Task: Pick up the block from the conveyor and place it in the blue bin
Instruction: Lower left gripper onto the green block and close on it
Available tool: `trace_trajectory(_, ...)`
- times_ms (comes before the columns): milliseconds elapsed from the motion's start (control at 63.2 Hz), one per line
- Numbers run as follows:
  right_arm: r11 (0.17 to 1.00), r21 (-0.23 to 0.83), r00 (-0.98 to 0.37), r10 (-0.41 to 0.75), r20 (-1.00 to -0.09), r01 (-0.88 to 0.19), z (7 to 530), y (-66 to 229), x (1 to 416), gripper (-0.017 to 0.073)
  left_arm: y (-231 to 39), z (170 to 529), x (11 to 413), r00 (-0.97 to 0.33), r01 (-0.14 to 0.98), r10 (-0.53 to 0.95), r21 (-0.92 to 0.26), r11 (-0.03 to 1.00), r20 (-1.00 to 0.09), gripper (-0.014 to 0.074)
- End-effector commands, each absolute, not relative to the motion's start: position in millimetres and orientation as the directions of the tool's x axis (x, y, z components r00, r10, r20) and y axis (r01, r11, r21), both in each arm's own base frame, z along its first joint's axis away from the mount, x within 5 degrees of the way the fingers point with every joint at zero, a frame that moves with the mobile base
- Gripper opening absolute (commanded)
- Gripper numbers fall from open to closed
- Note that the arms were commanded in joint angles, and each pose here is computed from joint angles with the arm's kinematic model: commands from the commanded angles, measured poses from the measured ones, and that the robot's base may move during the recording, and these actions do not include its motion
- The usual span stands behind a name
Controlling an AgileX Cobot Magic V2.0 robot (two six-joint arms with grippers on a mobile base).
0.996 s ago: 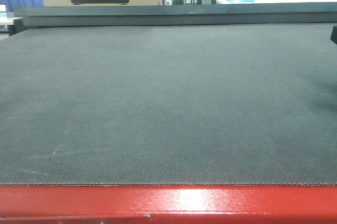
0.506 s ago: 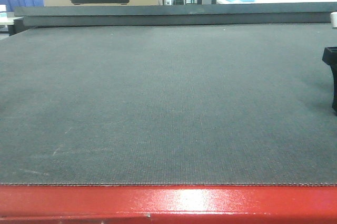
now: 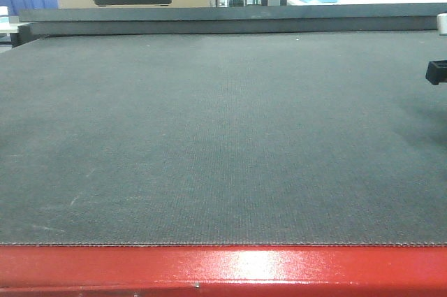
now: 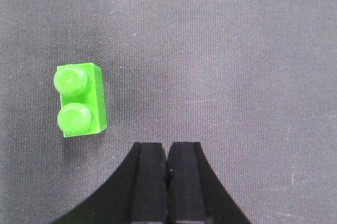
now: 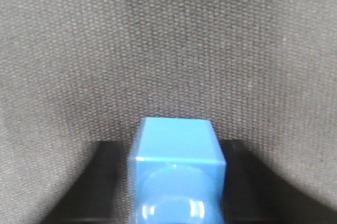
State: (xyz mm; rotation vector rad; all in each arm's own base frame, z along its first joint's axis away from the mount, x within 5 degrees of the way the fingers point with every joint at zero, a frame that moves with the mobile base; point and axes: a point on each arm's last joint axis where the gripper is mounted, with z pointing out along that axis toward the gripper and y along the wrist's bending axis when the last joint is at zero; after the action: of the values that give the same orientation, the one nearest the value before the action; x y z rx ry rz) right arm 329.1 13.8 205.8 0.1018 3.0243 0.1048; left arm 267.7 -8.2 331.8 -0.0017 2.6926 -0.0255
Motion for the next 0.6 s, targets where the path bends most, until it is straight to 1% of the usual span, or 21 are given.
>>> trace_trajectory(0,0.996,0.066,-0.99,0.065,-0.122,0.057,207,12,331,-0.0116,-10,333,267,-0.902,-0.002,-0.016,-0.033,0.999,-0.432,-0.0111)
trace_trajectory(32,0.996,0.066,-0.99,0.065,-0.123,0.057,208,12,330,-0.0173,-10,333,267,-0.902,-0.002,-0.016,-0.033,0.999,-0.432,-0.0111)
trace_trajectory(174,0.996,0.068,-0.989,0.063,-0.131,0.055,221,12,324,-0.0162,-9,333,267,-0.904,-0.002,-0.012,-0.025,1.0,-0.428,-0.0111)
trace_trajectory(269,0.996,0.071,-0.983,0.061,-0.173,0.049,242,11,315,-0.0162,-5,332,266,-0.906,-0.017,-0.022,-0.016,1.0,-0.422,-0.0111)
trace_trajectory(348,0.996,0.075,-0.968,0.058,-0.243,0.041,264,12,306,-0.0162,5,332,266,-0.906,-0.05,-0.05,-0.011,0.999,-0.421,-0.0111)
trace_trajectory(474,0.997,0.078,-0.915,0.05,-0.399,0.02,302,11,290,-0.0162,24,331,266,-0.902,-0.118,-0.105,0.004,0.993,-0.418,-0.0111)
trace_trajectory(585,0.996,0.083,-0.857,0.054,-0.512,0.013,325,11,280,-0.0162,45,326,269,-0.898,-0.179,-0.158,0.014,0.984,-0.411,-0.0111)
